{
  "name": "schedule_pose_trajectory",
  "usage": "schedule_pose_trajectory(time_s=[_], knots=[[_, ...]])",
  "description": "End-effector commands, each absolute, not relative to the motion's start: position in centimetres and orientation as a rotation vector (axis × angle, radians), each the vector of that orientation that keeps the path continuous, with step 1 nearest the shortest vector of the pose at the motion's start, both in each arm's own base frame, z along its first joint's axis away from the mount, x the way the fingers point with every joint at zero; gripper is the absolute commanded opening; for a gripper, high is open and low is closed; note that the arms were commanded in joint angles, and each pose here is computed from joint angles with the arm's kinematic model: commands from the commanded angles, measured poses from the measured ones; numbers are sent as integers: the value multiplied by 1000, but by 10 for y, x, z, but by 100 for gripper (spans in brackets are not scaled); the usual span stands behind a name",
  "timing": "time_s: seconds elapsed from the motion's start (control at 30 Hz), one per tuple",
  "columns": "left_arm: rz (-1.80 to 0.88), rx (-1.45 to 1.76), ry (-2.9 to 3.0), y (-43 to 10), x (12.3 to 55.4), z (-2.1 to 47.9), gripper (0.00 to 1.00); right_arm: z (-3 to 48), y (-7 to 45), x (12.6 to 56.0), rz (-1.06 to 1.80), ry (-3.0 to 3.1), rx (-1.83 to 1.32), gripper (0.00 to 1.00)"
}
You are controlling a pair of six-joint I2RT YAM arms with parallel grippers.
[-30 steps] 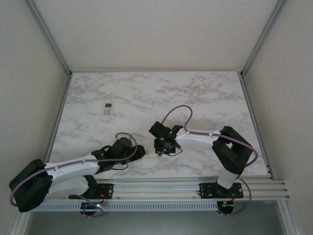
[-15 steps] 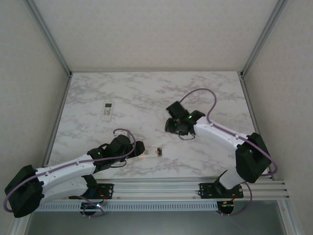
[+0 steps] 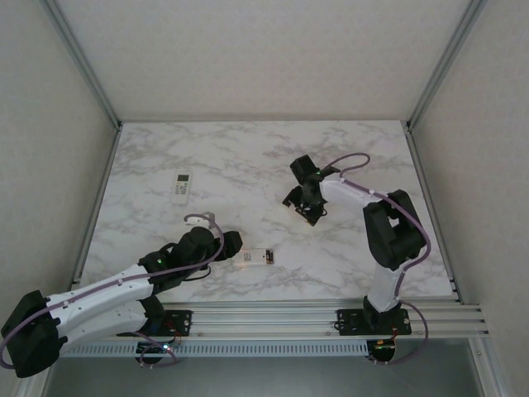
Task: Load the batteries into the remote control
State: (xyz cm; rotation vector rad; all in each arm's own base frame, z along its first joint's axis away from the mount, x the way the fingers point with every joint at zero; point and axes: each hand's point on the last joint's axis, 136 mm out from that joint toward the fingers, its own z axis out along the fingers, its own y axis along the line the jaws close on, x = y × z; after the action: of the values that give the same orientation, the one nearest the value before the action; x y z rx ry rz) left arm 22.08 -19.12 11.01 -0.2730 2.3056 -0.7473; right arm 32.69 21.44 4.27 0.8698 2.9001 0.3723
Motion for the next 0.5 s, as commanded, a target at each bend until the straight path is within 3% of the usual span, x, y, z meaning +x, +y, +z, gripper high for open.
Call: schedule_pose_trajectory(time_s=[0.0, 0.47], knots=[[-749, -243, 2282, -192, 221, 110, 79, 46, 216, 331, 345, 2884, 1053, 76], [-786, -278, 2243, -182, 215, 113, 80, 13, 213, 330, 177, 2931, 1262, 74]])
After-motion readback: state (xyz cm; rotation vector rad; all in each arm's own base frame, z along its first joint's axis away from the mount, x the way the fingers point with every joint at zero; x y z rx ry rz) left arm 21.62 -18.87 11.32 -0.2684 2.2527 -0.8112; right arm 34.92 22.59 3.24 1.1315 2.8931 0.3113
